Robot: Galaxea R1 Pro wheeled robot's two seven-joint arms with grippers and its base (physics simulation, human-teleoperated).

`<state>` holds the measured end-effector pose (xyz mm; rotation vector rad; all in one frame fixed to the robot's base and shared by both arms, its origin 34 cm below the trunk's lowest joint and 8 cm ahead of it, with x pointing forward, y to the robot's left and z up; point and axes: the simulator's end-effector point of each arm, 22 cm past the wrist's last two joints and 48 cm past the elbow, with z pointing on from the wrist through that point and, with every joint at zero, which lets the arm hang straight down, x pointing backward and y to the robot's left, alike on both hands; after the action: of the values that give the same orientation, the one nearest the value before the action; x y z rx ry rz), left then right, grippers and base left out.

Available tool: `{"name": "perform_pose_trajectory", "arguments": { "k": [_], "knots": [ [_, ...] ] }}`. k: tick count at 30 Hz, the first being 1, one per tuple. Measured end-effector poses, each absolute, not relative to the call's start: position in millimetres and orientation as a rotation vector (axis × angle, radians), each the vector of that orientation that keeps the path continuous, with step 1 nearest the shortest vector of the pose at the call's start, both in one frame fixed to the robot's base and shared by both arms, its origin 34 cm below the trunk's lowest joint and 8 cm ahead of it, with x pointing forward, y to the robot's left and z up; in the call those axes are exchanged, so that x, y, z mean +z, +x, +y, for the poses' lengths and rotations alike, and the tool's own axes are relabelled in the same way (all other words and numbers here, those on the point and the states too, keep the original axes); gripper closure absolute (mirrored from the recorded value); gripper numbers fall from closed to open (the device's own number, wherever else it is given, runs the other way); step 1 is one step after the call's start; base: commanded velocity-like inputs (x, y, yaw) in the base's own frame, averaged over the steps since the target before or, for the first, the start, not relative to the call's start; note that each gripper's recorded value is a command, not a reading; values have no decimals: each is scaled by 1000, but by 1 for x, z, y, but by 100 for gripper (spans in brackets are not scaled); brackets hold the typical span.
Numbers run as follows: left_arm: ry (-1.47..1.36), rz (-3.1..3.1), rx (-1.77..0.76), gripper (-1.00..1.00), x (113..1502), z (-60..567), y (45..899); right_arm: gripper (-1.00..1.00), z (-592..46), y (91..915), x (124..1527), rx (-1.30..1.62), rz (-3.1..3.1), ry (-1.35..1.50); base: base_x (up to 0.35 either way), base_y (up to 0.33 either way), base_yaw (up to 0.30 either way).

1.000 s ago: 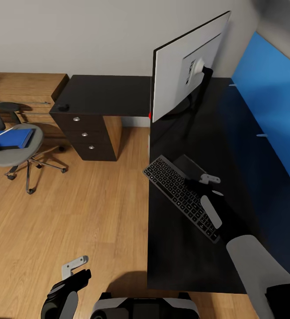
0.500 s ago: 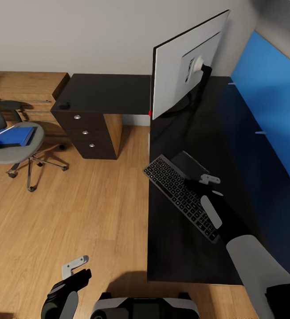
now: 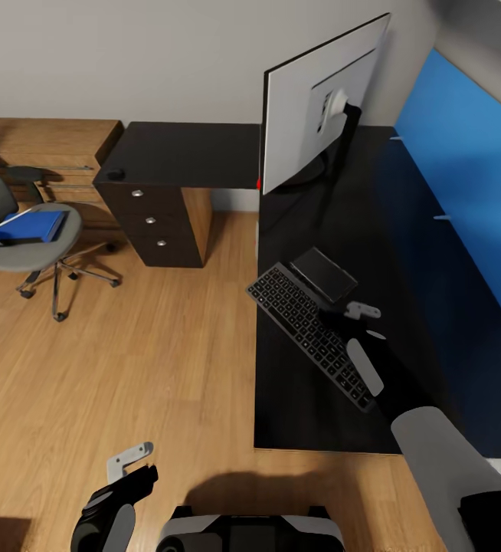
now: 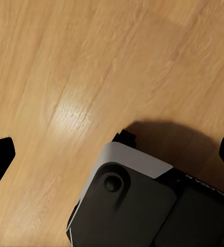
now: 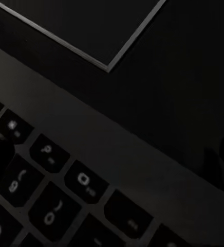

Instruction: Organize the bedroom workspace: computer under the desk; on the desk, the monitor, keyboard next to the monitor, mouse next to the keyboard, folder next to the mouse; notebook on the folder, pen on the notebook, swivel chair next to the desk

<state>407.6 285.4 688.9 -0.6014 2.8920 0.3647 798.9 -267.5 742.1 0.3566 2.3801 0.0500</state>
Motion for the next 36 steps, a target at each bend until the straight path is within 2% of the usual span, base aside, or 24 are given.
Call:
{"name": "perform_pose_trajectory", "arguments": {
  "k": [15, 36],
  "knots": [
    [-600, 2892, 364, -100, 689, 285, 408, -100, -266, 799, 741, 52, 2381, 357, -304, 0, 0],
    [-602, 2894, 363, -100, 689, 285, 407, -100, -267, 798, 741, 52, 2382, 357, -181, 0, 0]
  ]
}}
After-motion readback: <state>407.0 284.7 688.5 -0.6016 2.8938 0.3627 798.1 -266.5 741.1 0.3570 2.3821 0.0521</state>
